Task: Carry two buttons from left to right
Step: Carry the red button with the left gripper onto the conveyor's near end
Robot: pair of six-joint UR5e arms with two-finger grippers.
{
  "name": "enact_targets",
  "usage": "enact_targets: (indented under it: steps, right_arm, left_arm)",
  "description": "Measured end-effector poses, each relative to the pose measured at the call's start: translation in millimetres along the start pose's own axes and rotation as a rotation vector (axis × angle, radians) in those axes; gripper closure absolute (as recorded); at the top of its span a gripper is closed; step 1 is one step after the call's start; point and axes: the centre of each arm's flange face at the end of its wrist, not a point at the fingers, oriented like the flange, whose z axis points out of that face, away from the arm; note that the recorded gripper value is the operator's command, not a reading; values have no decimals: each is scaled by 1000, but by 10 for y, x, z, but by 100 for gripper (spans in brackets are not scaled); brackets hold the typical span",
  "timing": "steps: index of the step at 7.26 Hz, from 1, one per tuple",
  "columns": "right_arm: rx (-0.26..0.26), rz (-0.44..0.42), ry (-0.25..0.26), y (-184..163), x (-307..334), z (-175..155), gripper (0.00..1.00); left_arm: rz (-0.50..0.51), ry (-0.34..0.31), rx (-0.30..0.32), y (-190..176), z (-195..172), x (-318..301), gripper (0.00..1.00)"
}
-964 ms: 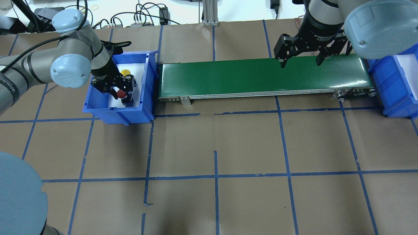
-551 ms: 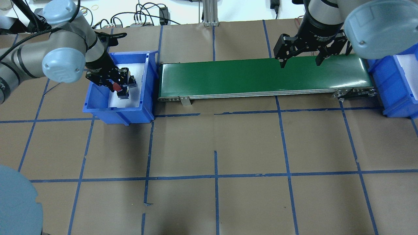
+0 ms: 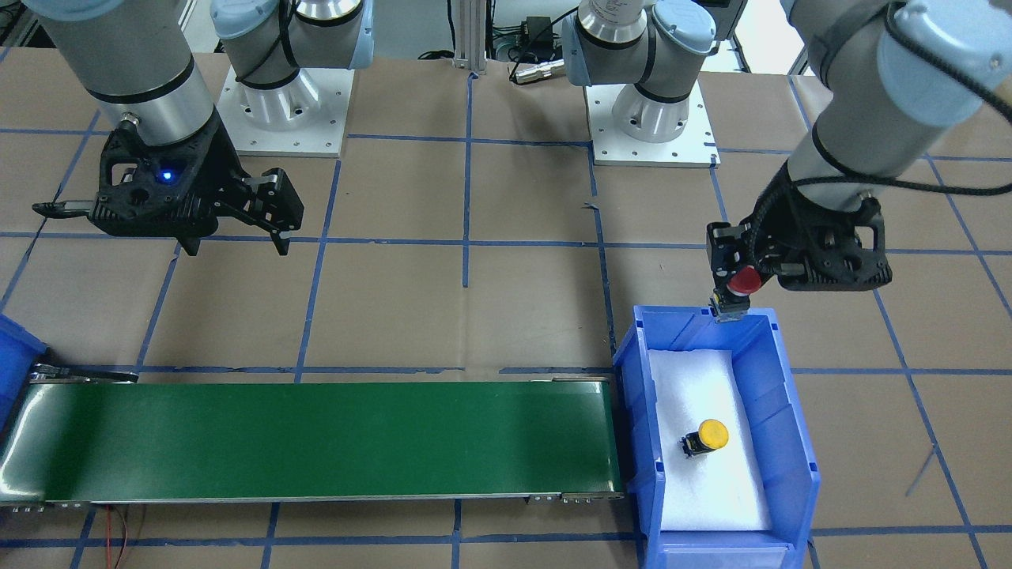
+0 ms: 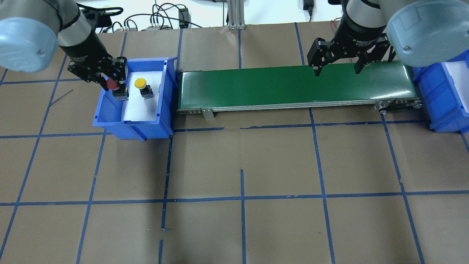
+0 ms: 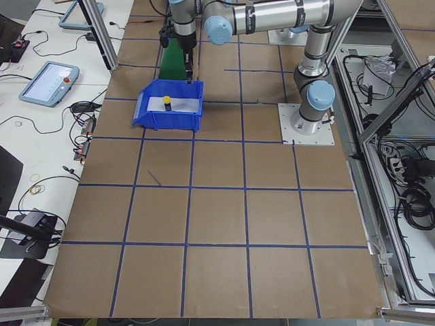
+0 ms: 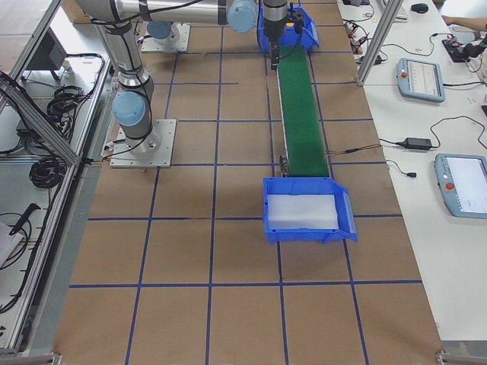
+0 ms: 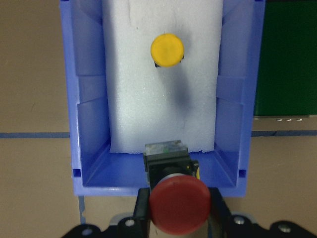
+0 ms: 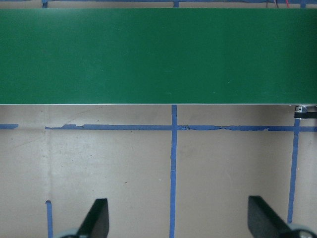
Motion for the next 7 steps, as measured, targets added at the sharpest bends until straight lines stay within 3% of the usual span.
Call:
enact_targets:
  steps: [2, 7]
  right_arm:
    - [2, 0, 0, -1, 0, -6, 0]
    - [1, 2, 1, 1, 14, -15, 0]
  left_arm:
    - [-5, 8, 34, -76, -79, 407, 99]
    - [4, 73, 100, -987, 627, 942, 99]
